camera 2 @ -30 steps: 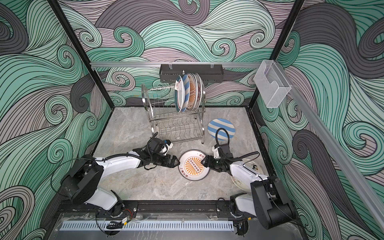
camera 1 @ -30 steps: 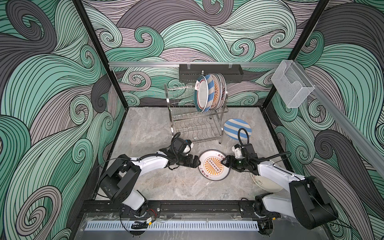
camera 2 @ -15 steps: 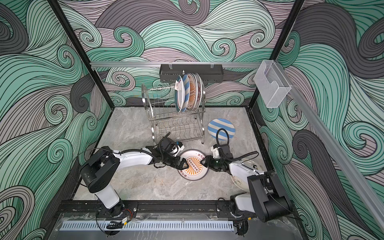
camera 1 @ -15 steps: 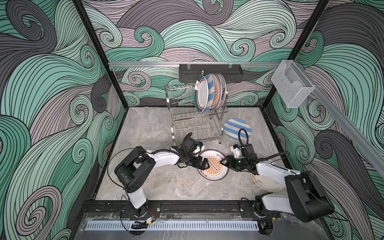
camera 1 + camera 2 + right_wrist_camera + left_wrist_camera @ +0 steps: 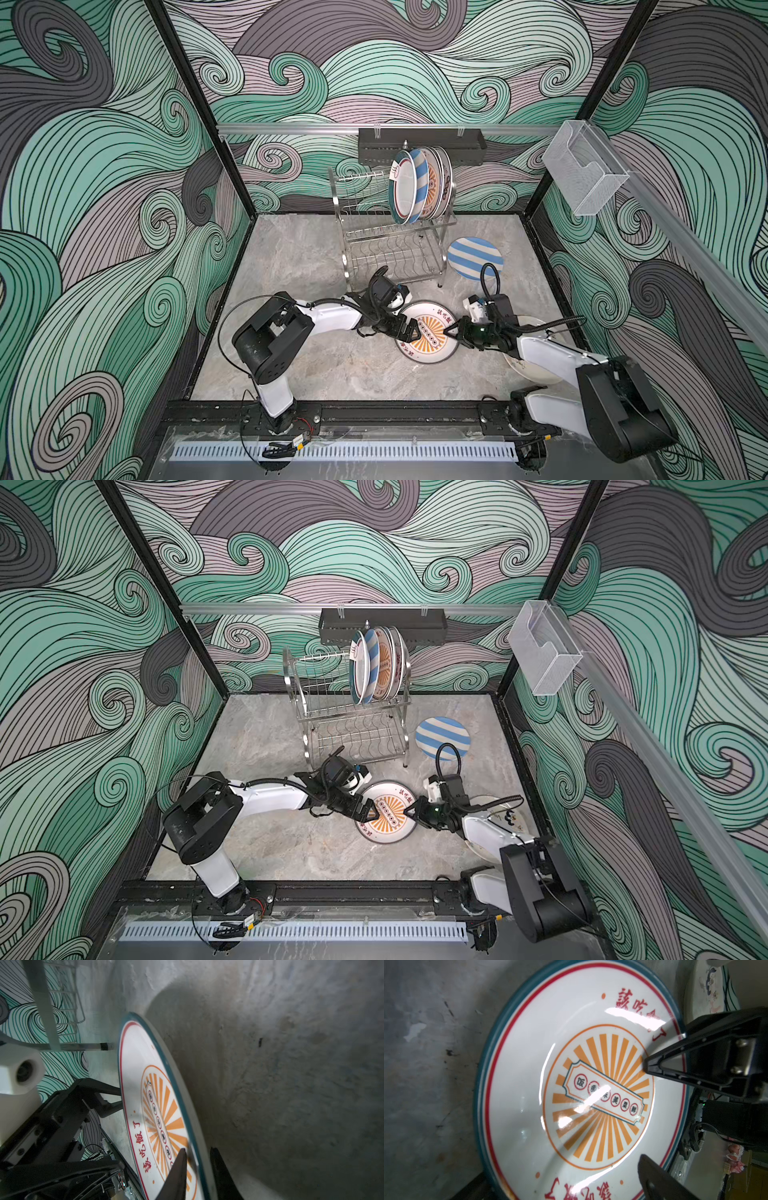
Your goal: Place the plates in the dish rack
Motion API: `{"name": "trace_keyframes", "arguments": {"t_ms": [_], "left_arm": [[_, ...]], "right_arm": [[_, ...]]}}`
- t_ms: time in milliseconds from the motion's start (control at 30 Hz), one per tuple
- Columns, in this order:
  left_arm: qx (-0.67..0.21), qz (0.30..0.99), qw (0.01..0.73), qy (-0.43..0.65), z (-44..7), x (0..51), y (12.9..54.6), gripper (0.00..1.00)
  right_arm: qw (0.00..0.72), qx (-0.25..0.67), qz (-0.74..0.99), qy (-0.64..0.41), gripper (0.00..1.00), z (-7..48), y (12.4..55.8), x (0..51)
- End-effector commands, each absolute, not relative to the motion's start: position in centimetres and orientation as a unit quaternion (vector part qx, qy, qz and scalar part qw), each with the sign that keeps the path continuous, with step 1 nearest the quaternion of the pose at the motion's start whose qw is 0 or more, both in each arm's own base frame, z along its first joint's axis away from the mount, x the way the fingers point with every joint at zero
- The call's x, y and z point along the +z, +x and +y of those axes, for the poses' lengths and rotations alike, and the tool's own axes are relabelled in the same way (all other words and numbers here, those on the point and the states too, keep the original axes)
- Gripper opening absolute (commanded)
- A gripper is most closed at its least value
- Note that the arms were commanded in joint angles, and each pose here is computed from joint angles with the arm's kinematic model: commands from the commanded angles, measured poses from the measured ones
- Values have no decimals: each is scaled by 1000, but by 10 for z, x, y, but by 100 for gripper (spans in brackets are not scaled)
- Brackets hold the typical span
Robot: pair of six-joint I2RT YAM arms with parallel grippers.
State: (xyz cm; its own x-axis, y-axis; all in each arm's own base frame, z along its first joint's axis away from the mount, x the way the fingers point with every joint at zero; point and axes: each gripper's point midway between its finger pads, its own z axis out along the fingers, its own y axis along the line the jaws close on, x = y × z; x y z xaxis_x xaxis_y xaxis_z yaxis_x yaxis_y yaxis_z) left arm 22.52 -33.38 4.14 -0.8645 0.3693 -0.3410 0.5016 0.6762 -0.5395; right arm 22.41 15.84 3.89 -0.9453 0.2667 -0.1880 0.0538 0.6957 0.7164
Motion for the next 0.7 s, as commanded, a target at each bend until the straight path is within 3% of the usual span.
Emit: {"name": "trace_keyframes", "arguments": {"t_ms": [0,200,400,667], "left_arm": [[-339,899,110,256,-344,54,222,99],[-372,889,122,238,-348,67,219,99],[-346,900,144,221,-331,73,222,99],[-330,913,173,169,-277,97,222,99]], "right_arm": [[165,397,899,81,18,162,228,59],[187,369,908,69,9,152,225,65],[202,360,909,62,3,148,224,79],[251,352,902,-11,0,148,222,142]]}}
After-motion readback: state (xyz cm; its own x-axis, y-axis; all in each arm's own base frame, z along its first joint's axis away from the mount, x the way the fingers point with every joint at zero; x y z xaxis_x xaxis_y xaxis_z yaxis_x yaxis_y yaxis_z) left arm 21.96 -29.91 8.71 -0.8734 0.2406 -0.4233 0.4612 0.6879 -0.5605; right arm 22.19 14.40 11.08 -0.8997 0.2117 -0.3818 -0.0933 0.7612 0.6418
